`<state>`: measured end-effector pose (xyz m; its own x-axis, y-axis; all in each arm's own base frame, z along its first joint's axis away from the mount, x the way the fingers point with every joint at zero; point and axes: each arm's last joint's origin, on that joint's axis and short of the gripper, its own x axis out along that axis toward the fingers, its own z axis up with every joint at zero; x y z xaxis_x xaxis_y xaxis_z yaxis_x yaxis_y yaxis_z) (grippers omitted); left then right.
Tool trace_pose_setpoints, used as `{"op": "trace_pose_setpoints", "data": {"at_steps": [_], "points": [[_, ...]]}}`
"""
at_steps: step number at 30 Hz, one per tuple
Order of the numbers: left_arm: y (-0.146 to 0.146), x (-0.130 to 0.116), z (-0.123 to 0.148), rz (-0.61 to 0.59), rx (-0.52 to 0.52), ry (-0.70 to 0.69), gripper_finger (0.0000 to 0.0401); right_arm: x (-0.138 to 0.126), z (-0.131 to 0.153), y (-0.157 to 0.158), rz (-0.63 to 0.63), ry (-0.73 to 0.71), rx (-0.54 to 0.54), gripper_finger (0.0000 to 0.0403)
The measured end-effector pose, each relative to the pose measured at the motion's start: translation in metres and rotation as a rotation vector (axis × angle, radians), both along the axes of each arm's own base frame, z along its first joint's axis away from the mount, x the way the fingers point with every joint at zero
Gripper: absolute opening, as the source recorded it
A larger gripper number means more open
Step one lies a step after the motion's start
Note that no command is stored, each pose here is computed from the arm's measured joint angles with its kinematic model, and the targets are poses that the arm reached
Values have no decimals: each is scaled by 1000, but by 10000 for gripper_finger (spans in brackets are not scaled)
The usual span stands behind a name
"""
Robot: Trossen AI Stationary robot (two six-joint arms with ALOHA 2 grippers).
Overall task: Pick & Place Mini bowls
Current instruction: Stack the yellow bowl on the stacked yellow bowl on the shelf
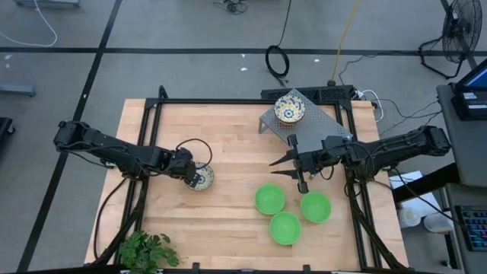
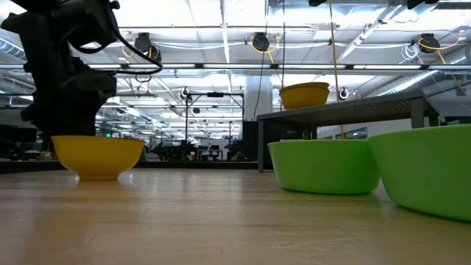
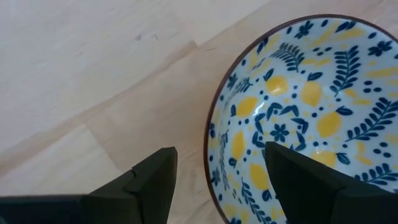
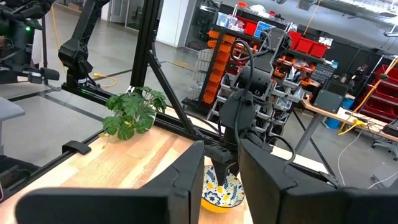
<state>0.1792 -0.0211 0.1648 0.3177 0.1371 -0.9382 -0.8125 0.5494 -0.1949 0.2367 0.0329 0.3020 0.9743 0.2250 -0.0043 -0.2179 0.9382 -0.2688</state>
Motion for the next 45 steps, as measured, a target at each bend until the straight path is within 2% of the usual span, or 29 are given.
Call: {"op": "trace_pose_setpoints", "data": {"at_steps": [15,26,32,38,45], "points": [[-1,2,1,-53,-1,-18,243,0,0,0,0,0,0,86],[4,3,2,-172,205,1,243,0,0,0,0,0,-1,86],[6,3,3,-188,297,6,243,0,0,0,0,0,1,86],[5,3,2,-153,264,-5,243,0,0,0,0,0,0,86],[2,4,2,-94,109,-27,243,0,0,0,0,2,-1,86]]}}
